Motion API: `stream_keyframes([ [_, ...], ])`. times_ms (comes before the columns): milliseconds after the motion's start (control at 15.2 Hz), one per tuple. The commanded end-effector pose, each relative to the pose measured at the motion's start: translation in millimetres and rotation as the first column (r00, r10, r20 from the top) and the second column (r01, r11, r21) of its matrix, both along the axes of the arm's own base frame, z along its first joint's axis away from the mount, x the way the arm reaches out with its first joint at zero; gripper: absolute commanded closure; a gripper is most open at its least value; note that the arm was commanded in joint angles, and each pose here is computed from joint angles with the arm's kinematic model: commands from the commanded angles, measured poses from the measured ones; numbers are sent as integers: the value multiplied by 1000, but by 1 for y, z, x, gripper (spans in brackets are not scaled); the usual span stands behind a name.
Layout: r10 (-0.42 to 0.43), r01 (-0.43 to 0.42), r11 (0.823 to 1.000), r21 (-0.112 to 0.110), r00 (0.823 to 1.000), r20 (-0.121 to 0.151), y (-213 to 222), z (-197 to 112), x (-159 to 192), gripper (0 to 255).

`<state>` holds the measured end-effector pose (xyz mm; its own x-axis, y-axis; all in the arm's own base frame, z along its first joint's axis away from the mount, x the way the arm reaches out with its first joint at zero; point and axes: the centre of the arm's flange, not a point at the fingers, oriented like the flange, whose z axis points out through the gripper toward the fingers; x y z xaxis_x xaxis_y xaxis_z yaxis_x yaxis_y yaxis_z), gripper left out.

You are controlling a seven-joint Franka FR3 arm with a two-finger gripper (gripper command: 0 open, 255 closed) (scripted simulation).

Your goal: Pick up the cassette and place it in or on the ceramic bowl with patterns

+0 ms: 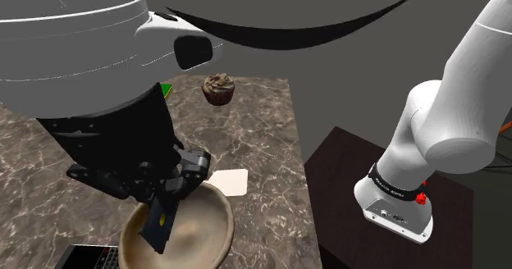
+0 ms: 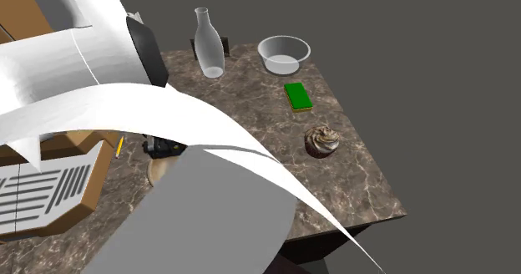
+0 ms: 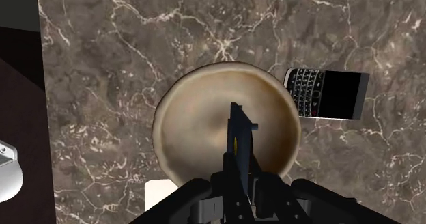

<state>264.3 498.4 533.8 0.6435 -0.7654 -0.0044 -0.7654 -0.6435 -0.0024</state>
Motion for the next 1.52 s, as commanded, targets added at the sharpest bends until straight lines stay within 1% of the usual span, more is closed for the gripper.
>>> stream_keyframes([
  [0,0,0,1000,0,1000,0,0,-10,-1,255],
  [462,0,0,1000,0,1000,0,0,-48,-1,255],
  [990,0,0,1000,0,1000,0,0,-48,-1,255],
  [1056,0,0,1000,0,1000,0,0,-48,-1,0],
  [1386,0,0,1000,0,1000,0,0,-48,-1,0],
  [1452,0,0,1000,0,1000,0,0,-35,-1,0],
])
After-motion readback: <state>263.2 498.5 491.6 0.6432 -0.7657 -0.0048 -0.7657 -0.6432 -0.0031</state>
